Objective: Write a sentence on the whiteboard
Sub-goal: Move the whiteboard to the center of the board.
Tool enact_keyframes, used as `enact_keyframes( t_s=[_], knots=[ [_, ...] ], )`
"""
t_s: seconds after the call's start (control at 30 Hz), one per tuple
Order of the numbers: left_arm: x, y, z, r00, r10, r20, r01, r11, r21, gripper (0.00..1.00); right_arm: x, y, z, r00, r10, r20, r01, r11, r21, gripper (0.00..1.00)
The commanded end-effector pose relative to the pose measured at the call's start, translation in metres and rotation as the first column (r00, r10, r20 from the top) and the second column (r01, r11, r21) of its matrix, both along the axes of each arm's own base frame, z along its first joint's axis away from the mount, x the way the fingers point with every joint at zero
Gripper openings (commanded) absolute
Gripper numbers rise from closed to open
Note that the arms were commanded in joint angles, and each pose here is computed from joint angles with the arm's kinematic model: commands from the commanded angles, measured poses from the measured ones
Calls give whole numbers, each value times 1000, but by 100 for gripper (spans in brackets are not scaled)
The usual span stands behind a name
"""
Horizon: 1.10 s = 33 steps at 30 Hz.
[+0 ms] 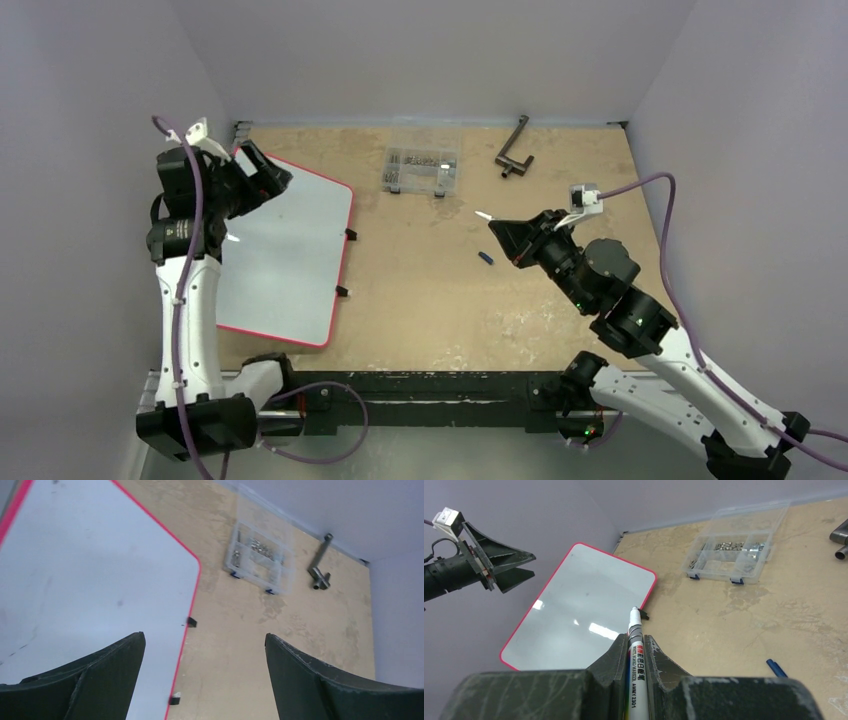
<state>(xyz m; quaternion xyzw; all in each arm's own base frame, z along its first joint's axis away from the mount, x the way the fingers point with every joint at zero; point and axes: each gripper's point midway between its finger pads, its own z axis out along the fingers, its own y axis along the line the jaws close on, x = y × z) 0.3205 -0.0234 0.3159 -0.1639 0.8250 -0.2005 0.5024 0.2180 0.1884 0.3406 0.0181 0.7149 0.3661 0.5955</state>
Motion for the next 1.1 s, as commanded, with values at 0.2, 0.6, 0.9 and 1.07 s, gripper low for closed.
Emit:
enact_keyframes(
  t_s=[0.2, 0.6, 0.9, 1.07],
  knots=[
    [-6, 112, -23, 929, 350, -118, -348, 937, 36, 89, 0, 15, 8, 998, 60, 13, -60, 998, 28, 0],
    [7, 173, -75, 863, 438, -252, -471, 878, -87, 90, -2, 26, 14, 994, 111, 7, -111, 994, 21, 0],
    [25, 159, -108, 899, 291, -327, -383, 886, -262, 90, -6, 18, 11, 996, 92, -7, -92, 996, 18, 0],
    [32, 147, -117, 918, 219, -329, -331, 882, -335, 87, -9, 14, 10, 996, 90, -10, -90, 996, 25, 0]
  ],
)
